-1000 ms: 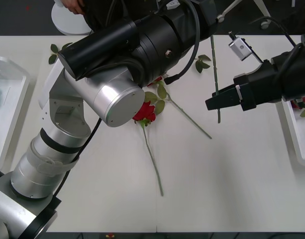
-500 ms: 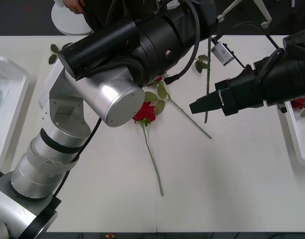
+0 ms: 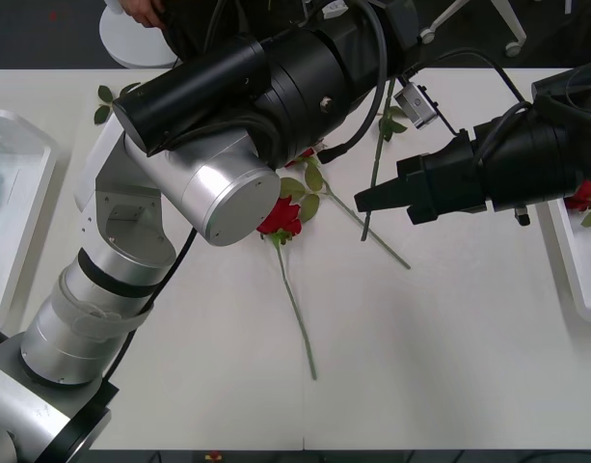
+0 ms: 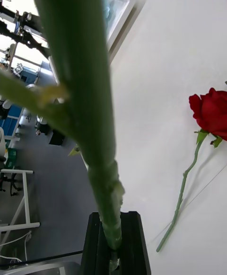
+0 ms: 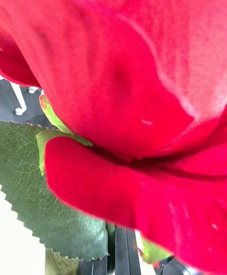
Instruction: Place the red flowers into the right box and the blue flowers into the left box. If a person shows an open palm, hand one flower to the person first, then continue sorting.
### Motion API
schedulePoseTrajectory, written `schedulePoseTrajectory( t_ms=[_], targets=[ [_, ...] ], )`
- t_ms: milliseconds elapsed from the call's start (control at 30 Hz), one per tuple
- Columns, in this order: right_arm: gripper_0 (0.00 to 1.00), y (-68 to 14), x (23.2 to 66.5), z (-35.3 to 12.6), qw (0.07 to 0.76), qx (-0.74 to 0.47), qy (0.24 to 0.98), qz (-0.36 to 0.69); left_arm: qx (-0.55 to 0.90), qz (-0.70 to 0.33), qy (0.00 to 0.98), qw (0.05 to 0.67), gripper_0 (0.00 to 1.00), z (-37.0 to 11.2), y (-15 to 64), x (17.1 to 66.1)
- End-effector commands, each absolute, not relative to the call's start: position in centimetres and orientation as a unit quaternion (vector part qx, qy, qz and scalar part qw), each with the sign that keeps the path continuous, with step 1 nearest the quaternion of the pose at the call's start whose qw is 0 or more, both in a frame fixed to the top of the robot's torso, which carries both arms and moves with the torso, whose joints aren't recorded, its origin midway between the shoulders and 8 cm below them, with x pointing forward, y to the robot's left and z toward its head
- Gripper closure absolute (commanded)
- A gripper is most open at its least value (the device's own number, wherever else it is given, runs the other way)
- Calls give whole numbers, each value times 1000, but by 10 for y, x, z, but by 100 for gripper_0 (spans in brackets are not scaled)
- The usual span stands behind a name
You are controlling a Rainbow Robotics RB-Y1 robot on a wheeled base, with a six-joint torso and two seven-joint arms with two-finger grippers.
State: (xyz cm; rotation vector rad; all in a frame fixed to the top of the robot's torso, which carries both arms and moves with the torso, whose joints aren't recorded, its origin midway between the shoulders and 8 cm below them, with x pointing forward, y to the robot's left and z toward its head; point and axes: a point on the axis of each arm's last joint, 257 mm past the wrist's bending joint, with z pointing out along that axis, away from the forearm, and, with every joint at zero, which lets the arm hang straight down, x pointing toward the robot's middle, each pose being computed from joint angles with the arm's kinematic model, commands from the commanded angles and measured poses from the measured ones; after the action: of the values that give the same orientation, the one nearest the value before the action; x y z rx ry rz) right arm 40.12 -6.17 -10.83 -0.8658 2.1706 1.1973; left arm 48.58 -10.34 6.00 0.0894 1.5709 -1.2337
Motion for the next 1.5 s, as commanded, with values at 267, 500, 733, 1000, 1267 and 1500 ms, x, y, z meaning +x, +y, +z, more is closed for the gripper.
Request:
schedulePoseTrajectory(
  t_ms=[267,500,733,1000,1267,1500],
  targets=[
    [100,-55,394,-116,247,-322,802,438,58,-535,638,551,1,82,-115,467],
    [100,-60,396,-116,247,-318,806,434,58,-535,638,551,0,82,-115,467],
    [100,-79,405,-117,250,-310,819,413,58,-535,638,551,0,82,-115,467],
    [100,-164,436,-123,221,-291,872,324,58,-535,638,551,0,82,-115,467],
    [100,-293,454,-131,213,-255,927,175,58,-535,638,551,0,82,-115,467],
    [100,-424,445,-132,180,-206,961,28,44,-500,646,574,0,91,-70,482]
  ],
)
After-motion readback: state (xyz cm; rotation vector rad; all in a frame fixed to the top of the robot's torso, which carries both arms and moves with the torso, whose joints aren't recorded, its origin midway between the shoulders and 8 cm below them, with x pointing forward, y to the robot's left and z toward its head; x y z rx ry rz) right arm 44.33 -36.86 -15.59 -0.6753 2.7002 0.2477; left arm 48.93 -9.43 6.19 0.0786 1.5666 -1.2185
